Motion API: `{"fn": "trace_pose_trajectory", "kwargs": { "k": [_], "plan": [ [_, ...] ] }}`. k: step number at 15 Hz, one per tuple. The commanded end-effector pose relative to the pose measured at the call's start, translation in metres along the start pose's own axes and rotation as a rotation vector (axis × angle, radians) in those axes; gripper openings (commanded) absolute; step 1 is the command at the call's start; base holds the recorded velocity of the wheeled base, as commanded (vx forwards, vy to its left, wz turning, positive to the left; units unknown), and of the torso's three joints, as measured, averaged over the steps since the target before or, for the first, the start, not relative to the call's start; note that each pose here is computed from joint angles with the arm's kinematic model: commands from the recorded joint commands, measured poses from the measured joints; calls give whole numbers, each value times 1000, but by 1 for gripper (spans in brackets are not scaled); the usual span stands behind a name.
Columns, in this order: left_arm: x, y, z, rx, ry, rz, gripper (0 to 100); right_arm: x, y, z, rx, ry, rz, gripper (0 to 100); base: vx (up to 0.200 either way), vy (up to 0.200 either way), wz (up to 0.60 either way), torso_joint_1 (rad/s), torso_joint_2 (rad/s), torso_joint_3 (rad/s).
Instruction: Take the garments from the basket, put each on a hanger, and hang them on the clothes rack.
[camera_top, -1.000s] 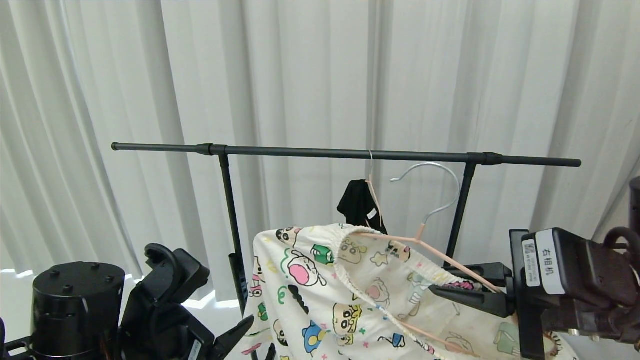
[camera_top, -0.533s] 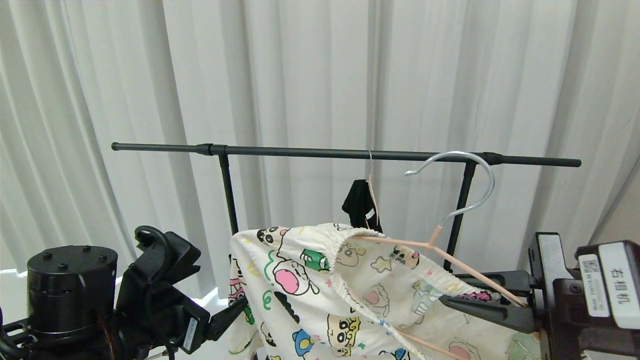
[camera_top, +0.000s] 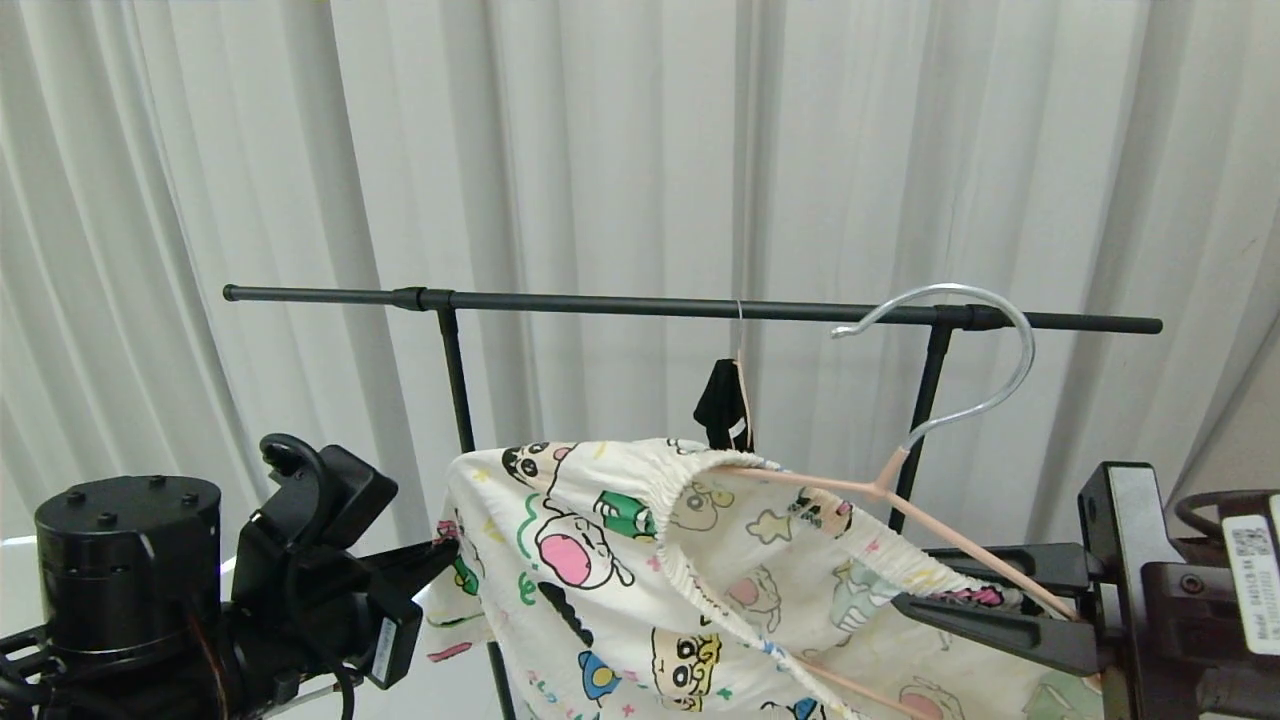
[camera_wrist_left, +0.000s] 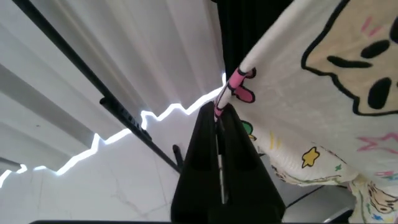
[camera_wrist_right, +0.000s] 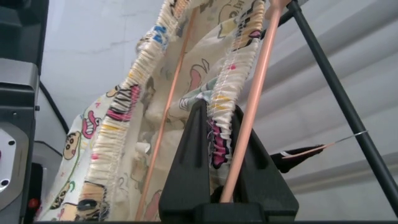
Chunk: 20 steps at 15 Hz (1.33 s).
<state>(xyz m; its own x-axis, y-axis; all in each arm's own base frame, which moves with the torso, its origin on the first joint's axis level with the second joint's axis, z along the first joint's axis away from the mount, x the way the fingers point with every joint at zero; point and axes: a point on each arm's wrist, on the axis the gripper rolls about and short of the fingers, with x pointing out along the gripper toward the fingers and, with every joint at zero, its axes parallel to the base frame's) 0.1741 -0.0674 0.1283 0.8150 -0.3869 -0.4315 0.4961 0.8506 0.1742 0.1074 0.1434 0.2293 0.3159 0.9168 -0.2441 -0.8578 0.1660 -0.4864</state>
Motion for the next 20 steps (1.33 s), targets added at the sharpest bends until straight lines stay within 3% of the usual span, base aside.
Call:
{"fn": "trace_pose_trajectory", "kwargs": {
  "k": [1,5,10,11,14,15,16,17,18,20],
  "plan": [
    [2,8,-6,-22,32,40,0,0,0,0,2,5,-5,0,0,0,0,0,0,0],
    [2,26,-19,-57,92,126,0,0,-1,0,36,8,-17,0,0,0,0,0,0,0],
    [-1,20,-20,-31,84,115,0,0,-1,-1,79,23,-35,0,0,0,0,0,0,0],
    [-3,19,-24,-10,103,137,100,0,-1,-2,80,24,-34,0,0,0,0,0,0,0],
    [-10,17,-25,-9,89,139,100,0,-1,-4,84,34,-40,0,0,0,0,0,0,0],
    [-15,15,-21,-11,56,134,100,-2,-3,-8,91,53,-62,0,0,0,0,0,0,0],
    [-19,13,-15,-39,9,115,100,-5,-5,-10,94,71,-92,0,0,0,0,0,0,0],
    [-29,9,-5,-138,-76,69,100,-10,-7,-18,109,115,-145,0,0,0,0,0,0,0],
    [-35,7,-1,-181,-115,57,100,-16,-7,-27,126,158,-184,0,0,0,0,0,0,0],
    [-42,9,3,-205,-152,76,100,-33,0,-50,193,286,-224,0,0,0,0,0,0,0]
  ]
}}
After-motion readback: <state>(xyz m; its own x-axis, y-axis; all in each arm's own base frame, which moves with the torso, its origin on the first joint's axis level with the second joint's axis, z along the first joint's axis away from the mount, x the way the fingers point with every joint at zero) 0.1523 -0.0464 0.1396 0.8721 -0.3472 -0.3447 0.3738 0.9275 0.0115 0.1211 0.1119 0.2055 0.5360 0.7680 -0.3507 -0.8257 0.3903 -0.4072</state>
